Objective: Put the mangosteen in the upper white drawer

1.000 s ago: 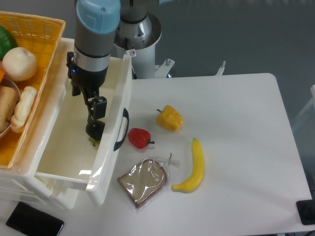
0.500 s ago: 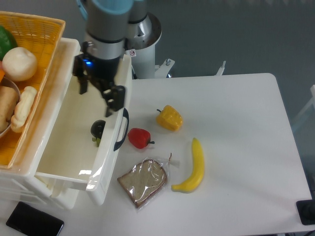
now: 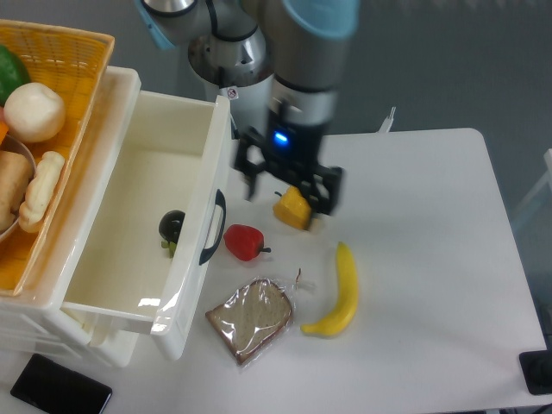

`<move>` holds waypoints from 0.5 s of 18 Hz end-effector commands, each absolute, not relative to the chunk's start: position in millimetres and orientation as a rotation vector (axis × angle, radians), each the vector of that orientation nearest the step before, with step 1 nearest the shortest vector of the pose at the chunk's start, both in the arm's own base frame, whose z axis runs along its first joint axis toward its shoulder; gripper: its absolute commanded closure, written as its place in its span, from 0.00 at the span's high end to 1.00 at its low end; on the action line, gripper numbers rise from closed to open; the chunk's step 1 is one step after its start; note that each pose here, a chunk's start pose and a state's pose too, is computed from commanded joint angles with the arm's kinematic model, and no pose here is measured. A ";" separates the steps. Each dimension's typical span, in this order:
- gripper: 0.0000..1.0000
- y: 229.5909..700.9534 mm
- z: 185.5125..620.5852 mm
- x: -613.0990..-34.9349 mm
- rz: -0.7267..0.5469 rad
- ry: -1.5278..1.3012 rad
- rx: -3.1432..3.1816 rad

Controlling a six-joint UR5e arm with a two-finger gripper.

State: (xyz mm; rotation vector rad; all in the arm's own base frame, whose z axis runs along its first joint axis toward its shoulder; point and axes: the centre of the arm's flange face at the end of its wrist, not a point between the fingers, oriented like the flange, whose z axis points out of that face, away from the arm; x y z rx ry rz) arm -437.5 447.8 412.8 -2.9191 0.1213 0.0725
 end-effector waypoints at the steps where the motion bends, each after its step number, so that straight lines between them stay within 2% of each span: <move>1: 1.00 443.8 395.6 -450.0 0.062 0.144 -2.954; 4: 1.00 446.1 339.9 -472.6 -0.009 0.192 -3.033; 9: 1.00 440.2 299.7 -499.9 -0.013 0.178 -3.059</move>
